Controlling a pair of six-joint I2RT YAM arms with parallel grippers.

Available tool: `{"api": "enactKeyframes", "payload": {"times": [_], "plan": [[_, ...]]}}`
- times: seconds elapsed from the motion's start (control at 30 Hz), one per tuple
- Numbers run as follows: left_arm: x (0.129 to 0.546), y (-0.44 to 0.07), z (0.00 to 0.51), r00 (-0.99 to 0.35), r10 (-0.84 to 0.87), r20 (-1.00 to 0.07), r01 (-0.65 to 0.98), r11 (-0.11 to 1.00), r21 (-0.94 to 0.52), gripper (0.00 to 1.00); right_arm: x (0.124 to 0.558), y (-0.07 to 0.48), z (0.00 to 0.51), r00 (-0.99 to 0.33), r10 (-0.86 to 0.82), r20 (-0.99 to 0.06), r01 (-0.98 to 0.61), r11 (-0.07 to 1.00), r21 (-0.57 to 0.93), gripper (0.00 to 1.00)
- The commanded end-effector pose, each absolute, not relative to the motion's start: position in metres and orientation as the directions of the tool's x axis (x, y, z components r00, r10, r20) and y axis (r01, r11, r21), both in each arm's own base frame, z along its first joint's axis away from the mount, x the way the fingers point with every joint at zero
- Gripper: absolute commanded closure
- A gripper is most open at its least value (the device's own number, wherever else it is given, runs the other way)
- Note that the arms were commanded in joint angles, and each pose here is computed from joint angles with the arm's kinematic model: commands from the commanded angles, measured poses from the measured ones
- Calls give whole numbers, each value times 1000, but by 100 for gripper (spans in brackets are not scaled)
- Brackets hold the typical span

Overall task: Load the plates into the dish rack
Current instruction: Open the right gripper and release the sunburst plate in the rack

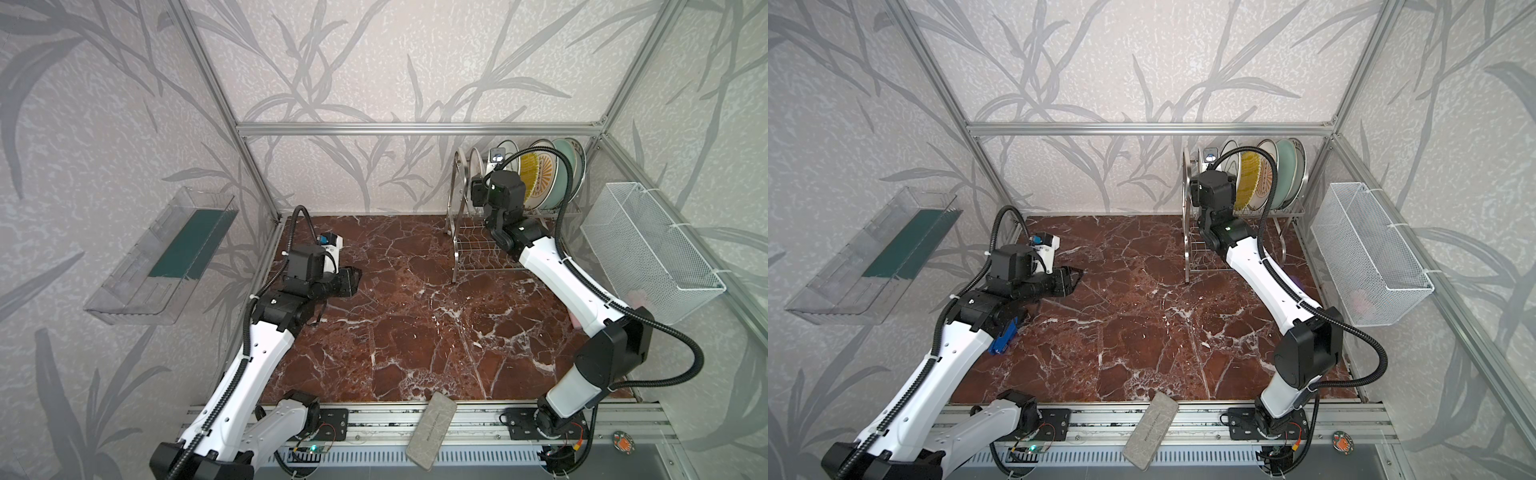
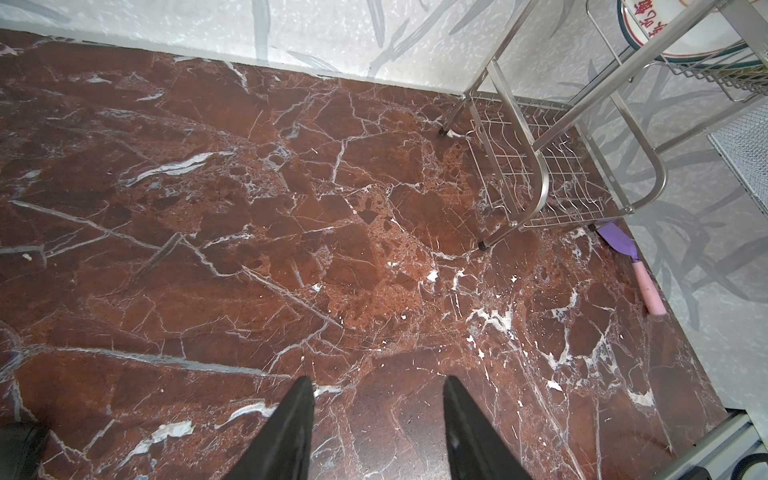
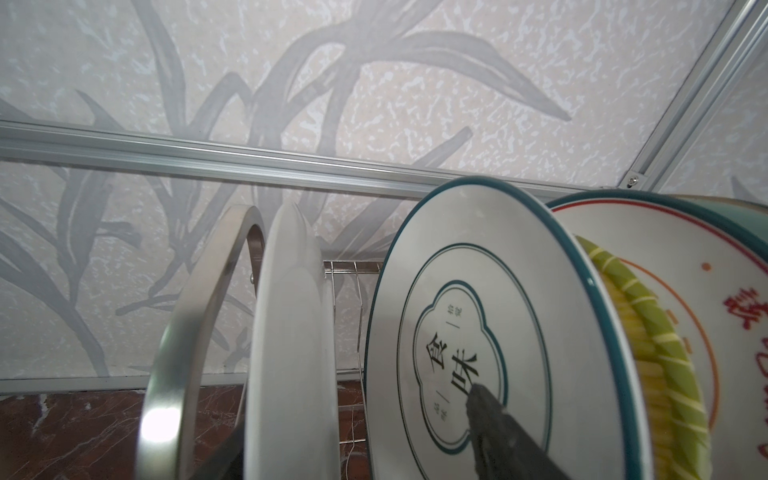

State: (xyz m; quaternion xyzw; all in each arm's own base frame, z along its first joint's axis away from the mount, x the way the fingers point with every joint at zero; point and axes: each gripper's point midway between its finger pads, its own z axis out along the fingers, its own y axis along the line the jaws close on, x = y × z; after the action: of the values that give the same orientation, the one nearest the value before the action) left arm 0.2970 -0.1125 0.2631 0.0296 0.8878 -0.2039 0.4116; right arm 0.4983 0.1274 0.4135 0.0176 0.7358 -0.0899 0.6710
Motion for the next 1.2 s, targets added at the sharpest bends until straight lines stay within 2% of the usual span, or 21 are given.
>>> {"api": "enactKeyframes", "payload": {"times": [0.0, 0.6, 0.97, 1.17], "plan": [[294, -112, 262, -659, -115, -743, 221, 915, -337, 51, 486, 117, 449, -34, -57, -998, 157, 986, -62, 33], [295, -112, 261, -661, -117, -741, 216, 916, -338, 51, 462, 114, 472, 23, -9, -1000, 100, 995, -7, 33], [297, -112, 262, -654, -118, -747, 218, 916, -336, 51, 424, 127, 495, 28, 35, -999, -76, 997, 32, 34], [299, -111, 263, -644, -122, -755, 214, 919, -331, 51, 402, 139, 480, 5, 48, -999, -164, 985, 46, 34]]}}
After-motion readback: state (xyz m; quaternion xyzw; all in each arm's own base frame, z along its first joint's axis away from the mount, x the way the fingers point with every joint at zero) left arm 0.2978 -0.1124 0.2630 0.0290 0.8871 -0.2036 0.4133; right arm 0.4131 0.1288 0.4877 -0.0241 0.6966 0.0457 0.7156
